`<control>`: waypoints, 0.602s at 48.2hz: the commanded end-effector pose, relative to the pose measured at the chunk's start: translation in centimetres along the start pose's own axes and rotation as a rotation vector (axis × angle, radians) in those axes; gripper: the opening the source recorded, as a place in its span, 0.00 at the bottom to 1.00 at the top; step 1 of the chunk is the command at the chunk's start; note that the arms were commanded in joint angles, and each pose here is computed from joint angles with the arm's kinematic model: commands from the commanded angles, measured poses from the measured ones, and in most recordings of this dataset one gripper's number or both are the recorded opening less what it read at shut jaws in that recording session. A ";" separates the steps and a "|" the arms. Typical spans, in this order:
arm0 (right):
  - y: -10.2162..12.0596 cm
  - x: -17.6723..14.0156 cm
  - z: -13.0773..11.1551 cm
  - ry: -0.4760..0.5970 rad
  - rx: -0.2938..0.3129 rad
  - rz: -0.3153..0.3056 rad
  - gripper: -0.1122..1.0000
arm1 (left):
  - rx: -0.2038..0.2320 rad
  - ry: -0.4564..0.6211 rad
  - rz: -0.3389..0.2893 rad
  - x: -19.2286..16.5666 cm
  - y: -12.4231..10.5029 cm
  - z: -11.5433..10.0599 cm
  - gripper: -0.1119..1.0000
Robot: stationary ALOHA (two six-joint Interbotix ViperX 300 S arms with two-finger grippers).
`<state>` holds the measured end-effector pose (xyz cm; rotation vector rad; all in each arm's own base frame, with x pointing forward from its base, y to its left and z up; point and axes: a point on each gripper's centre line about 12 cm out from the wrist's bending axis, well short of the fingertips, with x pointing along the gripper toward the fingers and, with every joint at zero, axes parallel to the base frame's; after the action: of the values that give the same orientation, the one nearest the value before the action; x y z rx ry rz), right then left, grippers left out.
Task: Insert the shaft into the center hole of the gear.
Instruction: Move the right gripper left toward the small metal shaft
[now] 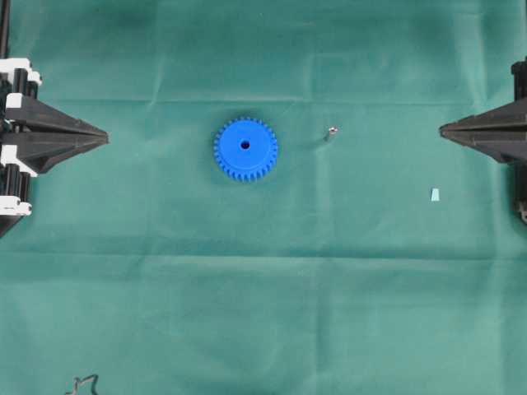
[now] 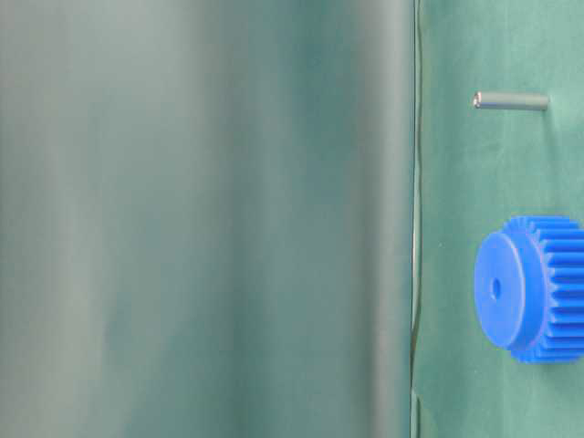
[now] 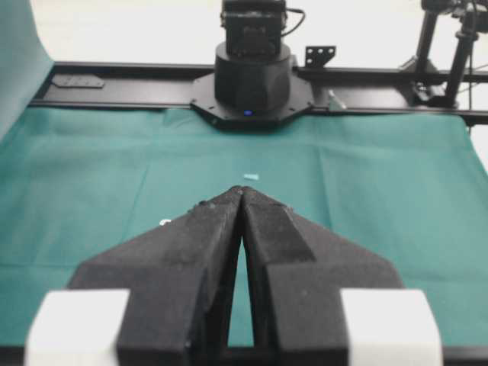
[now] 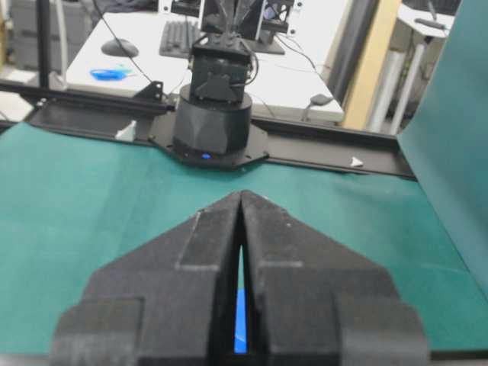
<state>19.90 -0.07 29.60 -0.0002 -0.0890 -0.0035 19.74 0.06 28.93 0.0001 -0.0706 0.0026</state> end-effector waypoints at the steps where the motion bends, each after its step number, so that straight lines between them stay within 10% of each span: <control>1: 0.0 0.3 -0.1 0.015 -0.004 0.002 0.12 | -0.001 -0.037 -0.011 0.4 -0.2 1.6 0.10; 29: -3.4 4.3 -2.7 0.194 0.013 -0.141 0.13 | -0.006 -0.026 -0.011 0.4 -0.2 1.6 0.10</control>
<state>23.26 -3.03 26.84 0.0153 0.0990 -0.1308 19.84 -0.07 29.56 -0.0096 -0.0736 -0.0052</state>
